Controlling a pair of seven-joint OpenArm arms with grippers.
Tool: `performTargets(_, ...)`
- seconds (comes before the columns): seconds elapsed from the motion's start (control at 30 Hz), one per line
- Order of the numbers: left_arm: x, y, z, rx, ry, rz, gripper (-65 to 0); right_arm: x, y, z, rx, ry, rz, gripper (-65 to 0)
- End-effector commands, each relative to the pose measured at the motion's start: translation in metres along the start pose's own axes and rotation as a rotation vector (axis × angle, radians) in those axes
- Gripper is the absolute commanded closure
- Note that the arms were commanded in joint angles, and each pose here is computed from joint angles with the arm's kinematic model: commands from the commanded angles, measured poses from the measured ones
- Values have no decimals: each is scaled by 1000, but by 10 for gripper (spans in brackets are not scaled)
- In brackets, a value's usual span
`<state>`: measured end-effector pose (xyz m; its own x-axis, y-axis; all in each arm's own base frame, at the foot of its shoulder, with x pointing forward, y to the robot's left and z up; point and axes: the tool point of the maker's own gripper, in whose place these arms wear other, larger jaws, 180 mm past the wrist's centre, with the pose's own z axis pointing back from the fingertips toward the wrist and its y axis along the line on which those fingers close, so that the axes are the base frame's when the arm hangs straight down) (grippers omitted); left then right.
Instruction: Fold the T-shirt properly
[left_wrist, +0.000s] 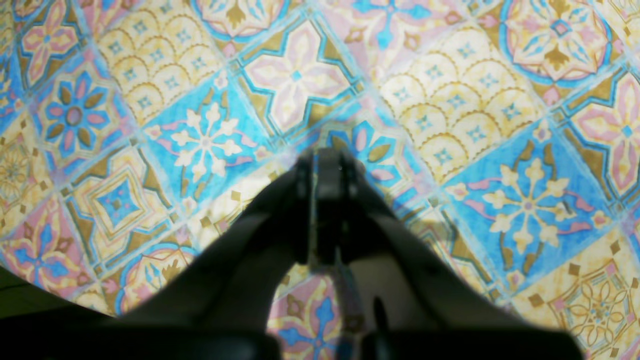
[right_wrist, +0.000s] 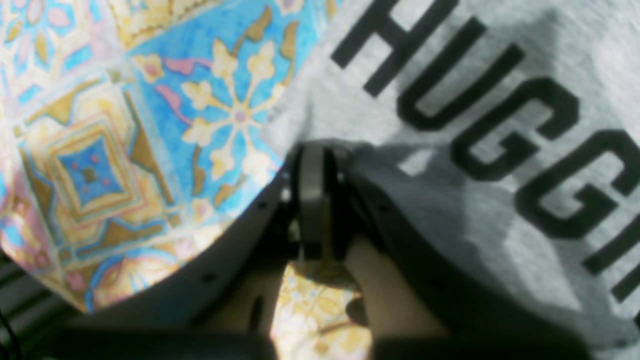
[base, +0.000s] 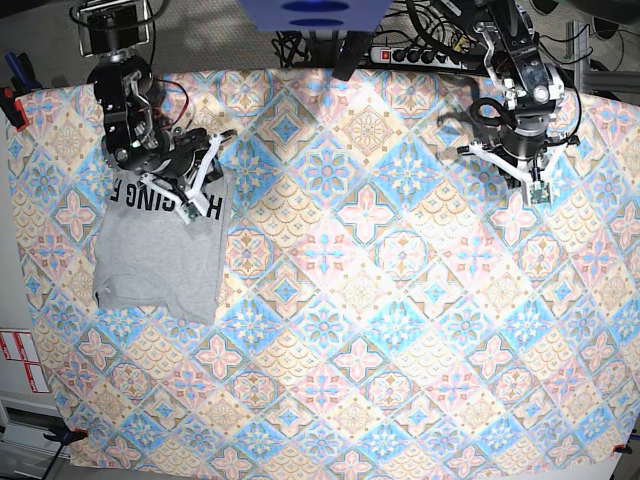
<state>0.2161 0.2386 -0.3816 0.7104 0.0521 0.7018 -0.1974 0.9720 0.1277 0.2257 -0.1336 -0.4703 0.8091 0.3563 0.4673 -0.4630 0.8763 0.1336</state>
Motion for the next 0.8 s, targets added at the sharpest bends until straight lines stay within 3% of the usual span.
performTargets(0.0, 11, 2, 2, 6, -40, -3, 0, 6, 4, 8, 8, -35, 17, -26)
performTargets(0.13, 10, 2, 2, 5, -39, -5, 0, 6, 7, 23, -8, -69, 23, -26)
performTargets(0.4, -6, 12, 9, 21, 17, -41, 0, -22, -32, 72, -156, -97, -74, -26)
performTargets(0.6, -34, 21, 32, -32, 106, -53, 0, -69, -42, 100, -227, -29, -132, -23)
performTargets(0.77, -70, 28, 54, -80, 197, -55, 0, -109, -33, 109, -224, 54, -164, 0)
